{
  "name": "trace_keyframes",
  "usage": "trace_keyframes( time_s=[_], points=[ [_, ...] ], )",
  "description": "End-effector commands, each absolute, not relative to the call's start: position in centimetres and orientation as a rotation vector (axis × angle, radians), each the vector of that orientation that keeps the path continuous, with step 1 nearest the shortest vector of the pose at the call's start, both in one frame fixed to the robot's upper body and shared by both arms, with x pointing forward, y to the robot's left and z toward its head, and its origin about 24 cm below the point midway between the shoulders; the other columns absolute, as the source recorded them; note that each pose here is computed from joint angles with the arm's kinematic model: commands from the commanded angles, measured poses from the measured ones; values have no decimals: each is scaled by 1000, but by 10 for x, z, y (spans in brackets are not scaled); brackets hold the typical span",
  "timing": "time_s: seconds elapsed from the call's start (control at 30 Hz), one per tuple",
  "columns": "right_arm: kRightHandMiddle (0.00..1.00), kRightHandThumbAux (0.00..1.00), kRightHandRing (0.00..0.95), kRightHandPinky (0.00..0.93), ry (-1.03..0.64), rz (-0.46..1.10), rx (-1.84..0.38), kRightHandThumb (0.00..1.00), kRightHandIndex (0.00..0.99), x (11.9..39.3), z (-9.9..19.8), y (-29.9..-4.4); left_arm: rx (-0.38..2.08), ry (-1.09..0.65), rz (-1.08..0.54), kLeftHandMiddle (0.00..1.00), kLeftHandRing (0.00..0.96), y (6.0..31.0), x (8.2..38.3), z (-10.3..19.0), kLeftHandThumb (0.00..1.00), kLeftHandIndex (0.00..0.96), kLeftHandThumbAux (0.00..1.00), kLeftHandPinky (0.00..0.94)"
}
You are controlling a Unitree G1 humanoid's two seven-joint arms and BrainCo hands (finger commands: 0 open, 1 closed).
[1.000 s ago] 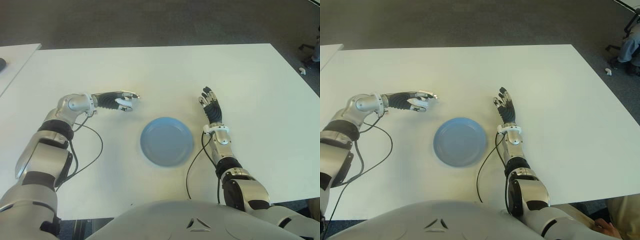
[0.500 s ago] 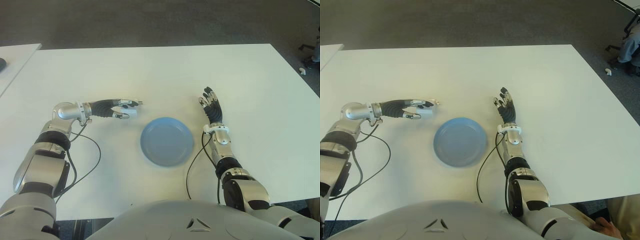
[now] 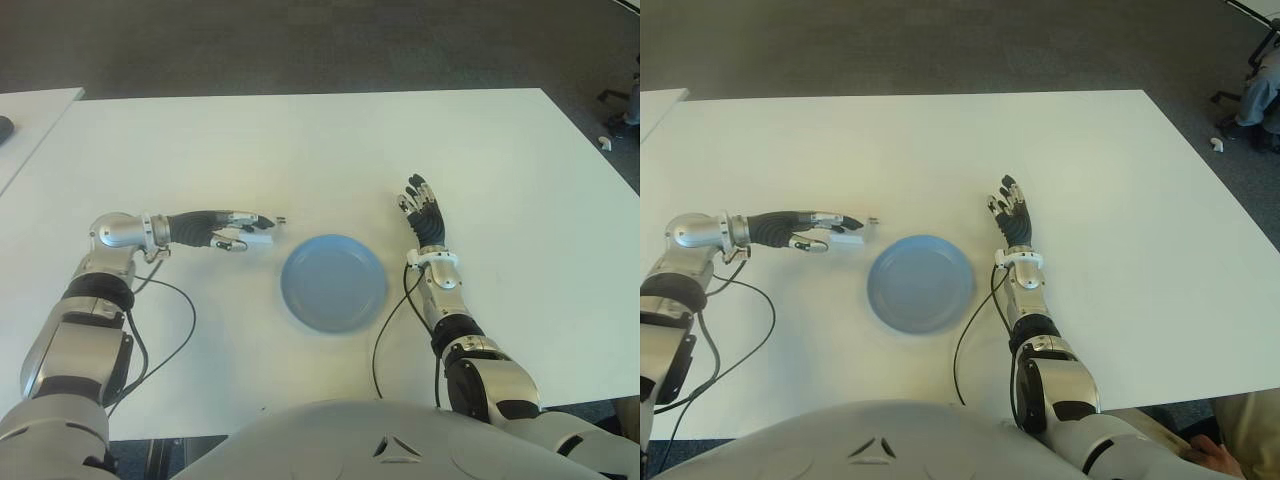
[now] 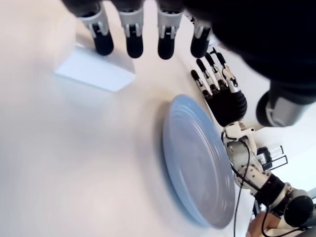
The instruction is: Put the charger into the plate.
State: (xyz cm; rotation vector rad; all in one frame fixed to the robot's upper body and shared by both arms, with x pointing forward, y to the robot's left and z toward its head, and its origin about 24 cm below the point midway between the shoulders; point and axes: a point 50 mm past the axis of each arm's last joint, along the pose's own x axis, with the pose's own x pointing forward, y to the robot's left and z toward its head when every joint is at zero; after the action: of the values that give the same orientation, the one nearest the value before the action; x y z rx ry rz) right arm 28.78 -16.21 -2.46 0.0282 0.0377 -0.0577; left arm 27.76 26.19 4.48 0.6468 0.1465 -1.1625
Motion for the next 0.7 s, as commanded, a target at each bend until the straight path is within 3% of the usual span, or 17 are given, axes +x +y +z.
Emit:
trace_keyframes(
  time_s=[0.03,0.5,0.7],
  points=[
    [59,667,61,84,516,-126,60,15,24,209,-108,-170,573,368,-1300,0,0,267,244,7,0,0,380,0],
    [50,675,55,72,513,-122,59,17,13,212,-107,-169,656,270,-1288,0,0,270,250,28,0,0,377,0],
    [48,658,54,78,473,-112,90,50,4,213,-104,-163,730,13,-1202,0,0,255,263,59,0,0,406,0]
  ],
)
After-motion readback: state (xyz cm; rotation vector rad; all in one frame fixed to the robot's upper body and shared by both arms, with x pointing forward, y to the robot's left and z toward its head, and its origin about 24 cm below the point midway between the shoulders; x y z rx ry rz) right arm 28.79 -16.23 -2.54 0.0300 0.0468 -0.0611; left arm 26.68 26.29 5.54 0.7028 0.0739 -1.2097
